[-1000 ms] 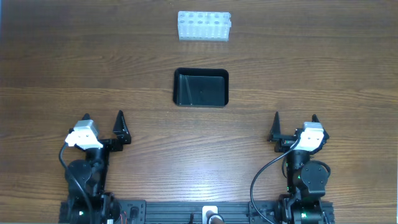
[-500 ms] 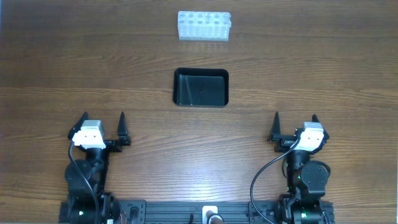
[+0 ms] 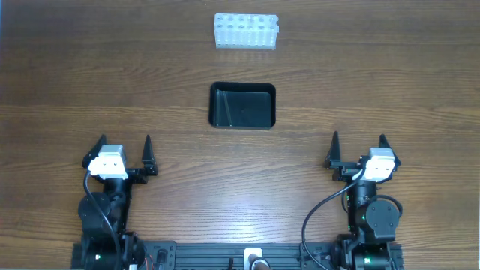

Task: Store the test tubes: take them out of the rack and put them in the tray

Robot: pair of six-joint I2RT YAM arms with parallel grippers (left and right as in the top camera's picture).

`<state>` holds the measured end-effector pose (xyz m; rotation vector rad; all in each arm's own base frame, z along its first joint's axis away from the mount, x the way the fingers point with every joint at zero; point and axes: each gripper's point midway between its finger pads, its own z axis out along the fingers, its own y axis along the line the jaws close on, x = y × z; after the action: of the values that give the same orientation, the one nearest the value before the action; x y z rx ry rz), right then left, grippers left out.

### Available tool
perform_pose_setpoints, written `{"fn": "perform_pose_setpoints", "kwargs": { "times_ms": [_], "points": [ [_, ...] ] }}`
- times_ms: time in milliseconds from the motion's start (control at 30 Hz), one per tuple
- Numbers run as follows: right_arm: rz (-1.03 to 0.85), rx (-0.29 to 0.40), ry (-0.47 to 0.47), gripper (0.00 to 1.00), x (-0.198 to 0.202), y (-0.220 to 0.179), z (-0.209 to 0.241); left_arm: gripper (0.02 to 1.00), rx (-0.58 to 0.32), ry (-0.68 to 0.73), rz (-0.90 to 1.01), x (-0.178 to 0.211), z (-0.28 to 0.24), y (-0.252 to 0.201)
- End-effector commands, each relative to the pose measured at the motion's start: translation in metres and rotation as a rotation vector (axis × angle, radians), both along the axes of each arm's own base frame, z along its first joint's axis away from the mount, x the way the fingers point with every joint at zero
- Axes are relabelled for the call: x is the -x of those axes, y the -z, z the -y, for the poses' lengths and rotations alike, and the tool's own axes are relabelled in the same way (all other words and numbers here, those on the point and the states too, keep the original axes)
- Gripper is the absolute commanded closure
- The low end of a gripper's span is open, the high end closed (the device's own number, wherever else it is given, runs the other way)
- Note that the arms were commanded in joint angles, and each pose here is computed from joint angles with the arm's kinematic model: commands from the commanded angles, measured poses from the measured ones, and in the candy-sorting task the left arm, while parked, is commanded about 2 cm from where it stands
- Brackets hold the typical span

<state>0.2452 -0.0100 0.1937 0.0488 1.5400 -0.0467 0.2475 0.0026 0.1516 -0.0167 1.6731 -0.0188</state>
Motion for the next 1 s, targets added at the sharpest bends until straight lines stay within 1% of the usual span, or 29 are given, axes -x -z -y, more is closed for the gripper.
{"fn": "perform_pose_setpoints", "kwargs": {
  "times_ms": [33,167,300,433,567,667,767,867,967,1000],
  "points": [
    [0.082,0.027,-0.019,0.009,0.005,-0.067,-0.003,0.018,-0.016,0.012,-0.01,0.0,0.001,0.003],
    [0.025,0.054,-0.065,0.009,-0.017,-0.1,-0.011,0.02,-0.016,0.012,-0.01,0.0,0.001,0.003],
    [-0.096,0.048,-0.179,0.009,-0.062,-0.114,-0.031,0.018,-0.016,0.012,-0.01,0.0,0.001,0.003],
    [-0.22,0.043,-0.281,0.009,-0.113,-0.107,-0.063,0.02,-0.016,0.012,-0.01,0.0,0.001,0.003],
    [-0.32,0.048,-0.4,0.009,-0.154,-0.088,-0.115,0.018,-0.016,0.012,-0.01,0.0,0.001,0.003],
    [-0.387,0.02,-0.471,0.009,-0.175,-0.071,-0.16,0.02,-0.016,0.012,-0.01,0.0,0.001,0.003],
    [-0.443,-0.023,-0.486,0.009,-0.188,-0.055,-0.188,0.018,-0.016,0.012,-0.01,0.0,0.001,0.003],
    [-0.48,-0.057,-0.481,0.007,-0.199,-0.042,-0.205,0.018,-0.016,0.012,-0.01,0.0,0.001,0.003],
    [-0.502,-0.095,-0.393,0.007,-0.214,-0.031,-0.207,0.018,-0.016,0.012,-0.01,0.0,0.001,0.003],
    [-0.506,-0.099,-0.382,0.007,-0.217,-0.029,-0.208,0.018,-0.016,0.012,-0.01,0.0,0.001,0.003]
  ]
}}
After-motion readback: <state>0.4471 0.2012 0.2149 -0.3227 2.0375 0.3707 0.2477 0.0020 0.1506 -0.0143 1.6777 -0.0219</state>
